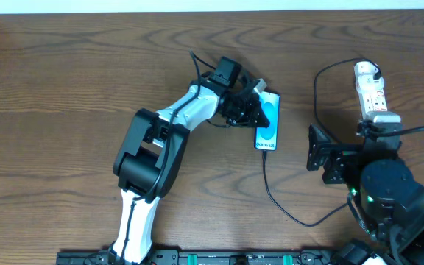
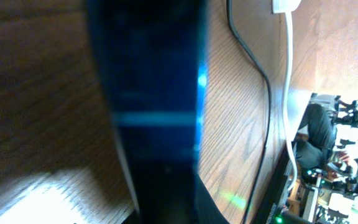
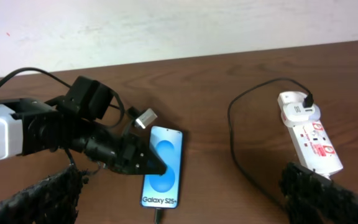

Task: Plug charger to phone and switch on socket
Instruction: 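Lower the held phone flat onto the table with the left gripper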

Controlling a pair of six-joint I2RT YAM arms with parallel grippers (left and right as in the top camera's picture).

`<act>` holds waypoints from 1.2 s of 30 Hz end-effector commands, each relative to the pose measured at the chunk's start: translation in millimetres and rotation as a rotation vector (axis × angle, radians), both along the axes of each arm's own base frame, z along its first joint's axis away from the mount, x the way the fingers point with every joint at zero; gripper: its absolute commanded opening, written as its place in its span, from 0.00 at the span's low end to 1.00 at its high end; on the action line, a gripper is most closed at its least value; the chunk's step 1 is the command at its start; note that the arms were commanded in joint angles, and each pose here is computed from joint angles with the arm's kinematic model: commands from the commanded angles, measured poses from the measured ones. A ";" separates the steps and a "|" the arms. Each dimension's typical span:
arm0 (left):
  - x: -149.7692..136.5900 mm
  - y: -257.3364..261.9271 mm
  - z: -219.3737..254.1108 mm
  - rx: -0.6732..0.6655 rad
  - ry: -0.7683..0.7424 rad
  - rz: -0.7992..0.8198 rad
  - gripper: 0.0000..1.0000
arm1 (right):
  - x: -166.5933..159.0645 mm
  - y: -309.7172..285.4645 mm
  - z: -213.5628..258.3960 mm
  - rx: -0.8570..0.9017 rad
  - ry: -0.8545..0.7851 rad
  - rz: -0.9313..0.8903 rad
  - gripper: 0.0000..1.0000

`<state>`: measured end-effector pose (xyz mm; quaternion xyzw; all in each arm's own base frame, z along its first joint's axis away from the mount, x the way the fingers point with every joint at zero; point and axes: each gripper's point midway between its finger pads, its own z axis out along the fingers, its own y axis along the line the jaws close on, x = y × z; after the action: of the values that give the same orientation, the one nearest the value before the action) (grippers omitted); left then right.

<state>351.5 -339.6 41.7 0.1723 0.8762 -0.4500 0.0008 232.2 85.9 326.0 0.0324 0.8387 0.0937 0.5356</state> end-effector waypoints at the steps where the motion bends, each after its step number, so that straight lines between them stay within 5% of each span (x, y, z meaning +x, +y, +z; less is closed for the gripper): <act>1: 3.6 -5.1 -3.6 0.007 -0.006 -0.002 0.08 | 2.9 2.2 -2.4 0.028 0.017 -0.015 0.99; 10: 3.5 -3.6 -5.7 0.021 0.015 0.015 0.17 | 7.2 6.0 -5.9 0.018 0.029 -0.015 0.99; 16: 5.5 -2.1 -8.0 0.037 0.007 0.024 0.33 | 11.3 9.4 -10.4 0.005 0.043 -0.015 0.99; 31: 12.7 4.1 -16.6 0.097 -0.026 0.052 0.41 | 16.3 13.6 -14.2 -0.004 0.055 -0.015 0.99; 36: 12.8 4.1 -16.7 0.098 -0.026 0.052 0.56 | 16.2 13.5 -14.3 -0.004 0.055 -0.015 0.99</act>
<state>356.6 -333.4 21.9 0.1496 0.9023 -0.4043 0.0048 247.8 101.2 309.1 0.0303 0.8553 0.0841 0.5104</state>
